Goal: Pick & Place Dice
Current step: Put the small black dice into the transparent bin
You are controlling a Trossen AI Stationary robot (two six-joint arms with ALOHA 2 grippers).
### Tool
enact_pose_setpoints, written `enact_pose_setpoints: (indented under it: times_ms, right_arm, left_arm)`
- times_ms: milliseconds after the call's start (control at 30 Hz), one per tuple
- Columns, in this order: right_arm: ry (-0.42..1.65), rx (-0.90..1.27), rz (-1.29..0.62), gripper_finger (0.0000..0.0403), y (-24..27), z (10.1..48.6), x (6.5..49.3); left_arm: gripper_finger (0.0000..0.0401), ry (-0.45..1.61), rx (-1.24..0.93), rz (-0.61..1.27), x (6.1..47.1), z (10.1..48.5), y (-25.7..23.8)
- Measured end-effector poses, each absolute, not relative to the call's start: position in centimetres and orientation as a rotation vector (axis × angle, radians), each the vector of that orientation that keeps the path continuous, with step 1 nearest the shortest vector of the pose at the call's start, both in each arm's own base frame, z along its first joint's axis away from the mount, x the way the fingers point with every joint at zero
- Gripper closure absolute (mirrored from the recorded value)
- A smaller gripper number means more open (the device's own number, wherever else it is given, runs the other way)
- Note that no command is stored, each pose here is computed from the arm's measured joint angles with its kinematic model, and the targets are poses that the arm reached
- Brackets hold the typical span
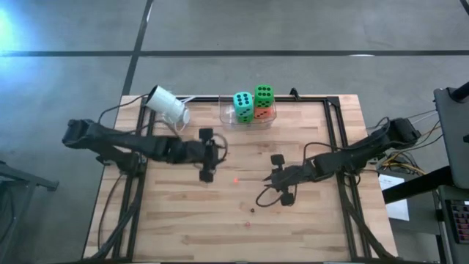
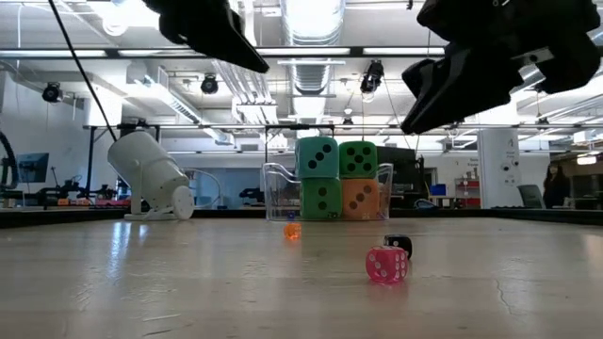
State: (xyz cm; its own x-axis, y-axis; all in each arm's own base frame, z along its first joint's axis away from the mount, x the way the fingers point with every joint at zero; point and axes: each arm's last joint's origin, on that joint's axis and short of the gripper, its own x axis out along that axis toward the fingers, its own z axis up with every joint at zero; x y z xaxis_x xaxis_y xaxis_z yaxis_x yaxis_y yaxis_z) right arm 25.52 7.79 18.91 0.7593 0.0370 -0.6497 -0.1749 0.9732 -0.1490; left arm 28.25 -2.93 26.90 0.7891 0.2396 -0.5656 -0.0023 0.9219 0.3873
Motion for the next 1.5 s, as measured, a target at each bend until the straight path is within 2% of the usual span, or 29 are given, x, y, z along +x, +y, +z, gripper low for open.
enact_pose_setpoints:
  times_ms: [300,667,833,1000,1200,1367,1500]
  right_arm:
    - [0.653,-0.179,0.187,0.0358,10.9,20.7,26.0]
    - [0.888,-0.179,0.199,0.0393,16.3,22.3,28.4]
    - [0.989,-0.184,0.171,0.0394,17.9,21.9,30.1]
    - [0.983,-0.185,0.242,0.0394,19.4,22.6,31.8]
    - [1.074,-0.098,0.160,0.0394,19.4,22.6,32.0]
    - [1.073,-0.086,0.154,0.0393,19.4,22.6,32.0]
    - [1.067,-0.077,0.139,0.0377,19.0,22.6,32.2]
  left_arm:
    - [0.0209,0.612,0.429,-0.026,26.7,25.5,-8.3]
    - [0.0208,0.557,0.418,-0.075,25.7,24.9,-10.8]
    - [0.0207,0.557,0.399,-0.112,25.1,24.8,-12.0]
    - [0.0206,0.537,0.412,-0.149,24.5,25.0,-13.4]
    - [0.0210,0.526,0.413,-0.187,23.9,25.0,-14.5]
    - [0.0208,0.525,0.380,-0.196,23.6,25.1,-15.0]
    - [0.0210,0.518,0.385,-0.185,23.4,25.1,-15.2]
